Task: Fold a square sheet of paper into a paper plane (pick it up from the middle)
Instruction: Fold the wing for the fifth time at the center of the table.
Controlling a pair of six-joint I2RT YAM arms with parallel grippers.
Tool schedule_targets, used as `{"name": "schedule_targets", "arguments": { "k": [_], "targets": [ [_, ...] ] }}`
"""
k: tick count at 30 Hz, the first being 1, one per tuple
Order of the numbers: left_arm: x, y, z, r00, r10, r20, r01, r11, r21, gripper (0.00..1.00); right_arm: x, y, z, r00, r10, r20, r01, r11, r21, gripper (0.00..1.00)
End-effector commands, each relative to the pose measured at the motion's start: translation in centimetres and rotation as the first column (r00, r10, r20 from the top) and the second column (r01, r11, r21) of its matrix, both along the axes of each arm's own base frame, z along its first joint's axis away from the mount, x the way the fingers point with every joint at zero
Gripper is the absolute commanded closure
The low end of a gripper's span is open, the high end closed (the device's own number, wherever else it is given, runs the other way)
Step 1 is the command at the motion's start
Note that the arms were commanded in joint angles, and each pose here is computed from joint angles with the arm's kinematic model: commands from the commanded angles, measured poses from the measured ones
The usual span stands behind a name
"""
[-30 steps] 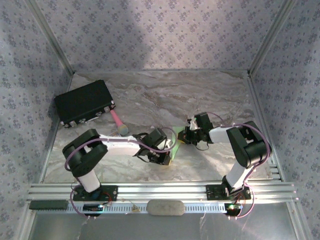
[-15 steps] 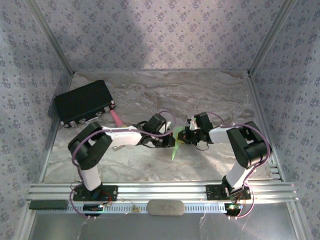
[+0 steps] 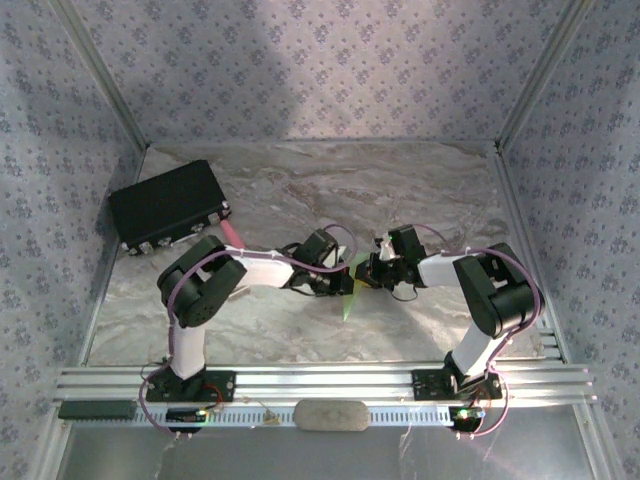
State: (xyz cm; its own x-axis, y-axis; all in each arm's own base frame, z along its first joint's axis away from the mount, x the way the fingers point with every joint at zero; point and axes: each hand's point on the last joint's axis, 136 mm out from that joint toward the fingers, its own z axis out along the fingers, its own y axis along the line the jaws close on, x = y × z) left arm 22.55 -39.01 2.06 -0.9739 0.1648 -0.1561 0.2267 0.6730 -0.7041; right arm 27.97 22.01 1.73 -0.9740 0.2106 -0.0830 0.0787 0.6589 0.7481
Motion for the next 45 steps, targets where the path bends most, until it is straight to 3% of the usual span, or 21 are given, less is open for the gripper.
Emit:
{"name": "schedule_targets", "arguments": {
  "k": [1, 7, 14, 21, 27, 45],
  "targets": [
    [-3.0, 3.6, -4.1, 0.996, -0.013, -0.090, 0.025, 0.991, 0.135, 1.00, -2.1, -2.7, -3.0, 0.994, -0.063, -0.093, 0.049, 0.988, -0.148, 0.92],
    [-6.1, 5.5, -4.1, 0.985, -0.131, -0.113, 0.144, 0.982, 0.122, 1.00, -1.1, -2.9, 1.2, 0.998, -0.055, 0.035, 0.059, 0.991, -0.121, 0.89],
    [-6.2, 5.6, -3.5, 0.980, -0.168, -0.102, 0.180, 0.976, 0.119, 1.00, -1.9, -0.5, 4.5, 0.988, 0.047, 0.149, -0.040, 0.998, -0.048, 0.88],
    [-5.7, 5.3, -3.8, 0.985, -0.140, -0.099, 0.151, 0.981, 0.121, 1.00, -2.2, 1.5, 3.3, 0.987, 0.101, 0.128, -0.094, 0.994, -0.055, 0.89],
    [-5.7, 5.7, -4.3, 0.986, -0.121, -0.111, 0.136, 0.981, 0.138, 1.00, -1.7, 0.8, 1.0, 0.992, 0.091, 0.087, -0.083, 0.992, -0.092, 0.89],
    [-6.1, 6.0, -5.1, 0.986, -0.101, -0.132, 0.118, 0.984, 0.133, 1.00, 3.7, -4.6, -1.0, 0.996, -0.090, 0.026, 0.092, 0.991, -0.094, 0.89]
  ]
}}
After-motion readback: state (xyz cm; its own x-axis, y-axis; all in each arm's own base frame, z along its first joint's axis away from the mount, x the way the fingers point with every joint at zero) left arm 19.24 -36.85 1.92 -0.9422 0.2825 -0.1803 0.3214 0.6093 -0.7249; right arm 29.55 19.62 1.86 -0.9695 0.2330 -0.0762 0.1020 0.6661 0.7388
